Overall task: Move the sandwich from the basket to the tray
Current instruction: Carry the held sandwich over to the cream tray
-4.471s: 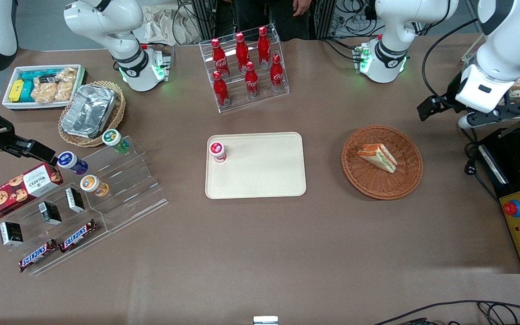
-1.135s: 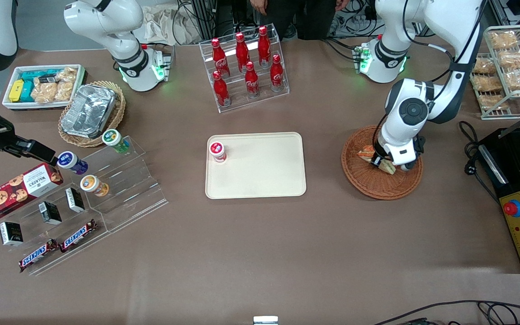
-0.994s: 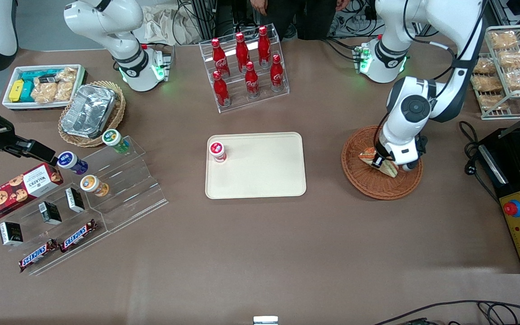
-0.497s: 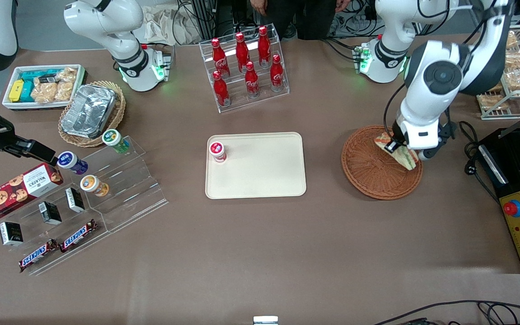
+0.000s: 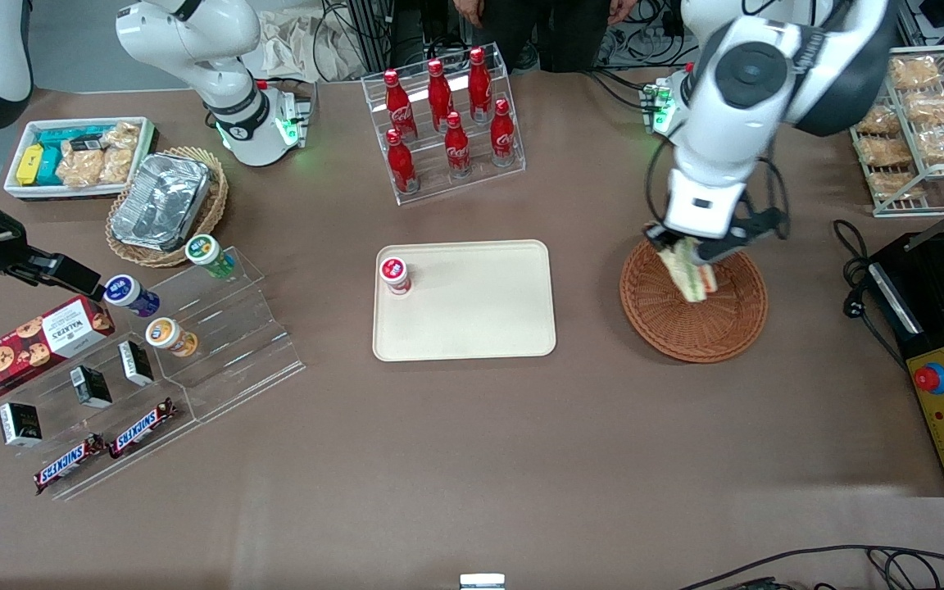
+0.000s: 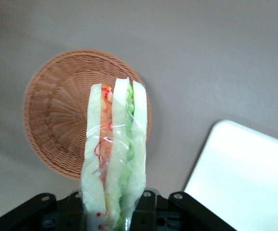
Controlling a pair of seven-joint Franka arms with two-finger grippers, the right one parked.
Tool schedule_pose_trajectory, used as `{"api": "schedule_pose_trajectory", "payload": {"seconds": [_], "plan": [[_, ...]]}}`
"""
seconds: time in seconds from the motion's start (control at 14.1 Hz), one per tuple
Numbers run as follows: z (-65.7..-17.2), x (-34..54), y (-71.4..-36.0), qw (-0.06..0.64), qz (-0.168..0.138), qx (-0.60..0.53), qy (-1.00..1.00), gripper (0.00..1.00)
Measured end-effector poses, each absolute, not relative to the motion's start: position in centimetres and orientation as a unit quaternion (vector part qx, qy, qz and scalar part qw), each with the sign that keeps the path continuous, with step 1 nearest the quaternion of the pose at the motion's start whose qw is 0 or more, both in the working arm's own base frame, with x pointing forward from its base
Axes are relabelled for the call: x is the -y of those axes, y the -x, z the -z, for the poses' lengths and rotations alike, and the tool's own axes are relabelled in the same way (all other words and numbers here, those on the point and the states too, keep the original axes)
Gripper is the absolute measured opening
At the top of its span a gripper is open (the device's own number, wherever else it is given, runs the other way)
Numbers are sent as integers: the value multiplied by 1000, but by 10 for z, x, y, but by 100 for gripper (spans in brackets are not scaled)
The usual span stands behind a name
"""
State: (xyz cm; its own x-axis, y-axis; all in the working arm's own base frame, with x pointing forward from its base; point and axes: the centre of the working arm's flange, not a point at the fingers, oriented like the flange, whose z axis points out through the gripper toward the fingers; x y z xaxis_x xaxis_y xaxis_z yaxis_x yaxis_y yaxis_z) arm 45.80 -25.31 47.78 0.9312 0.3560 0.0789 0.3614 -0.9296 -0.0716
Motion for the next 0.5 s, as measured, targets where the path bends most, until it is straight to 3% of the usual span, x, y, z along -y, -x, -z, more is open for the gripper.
{"api": "schedule_pose_trajectory", "payload": {"seconds": [0.5], "plan": [[-465, 369, -403, -3, 69, 64, 996, 22]]}}
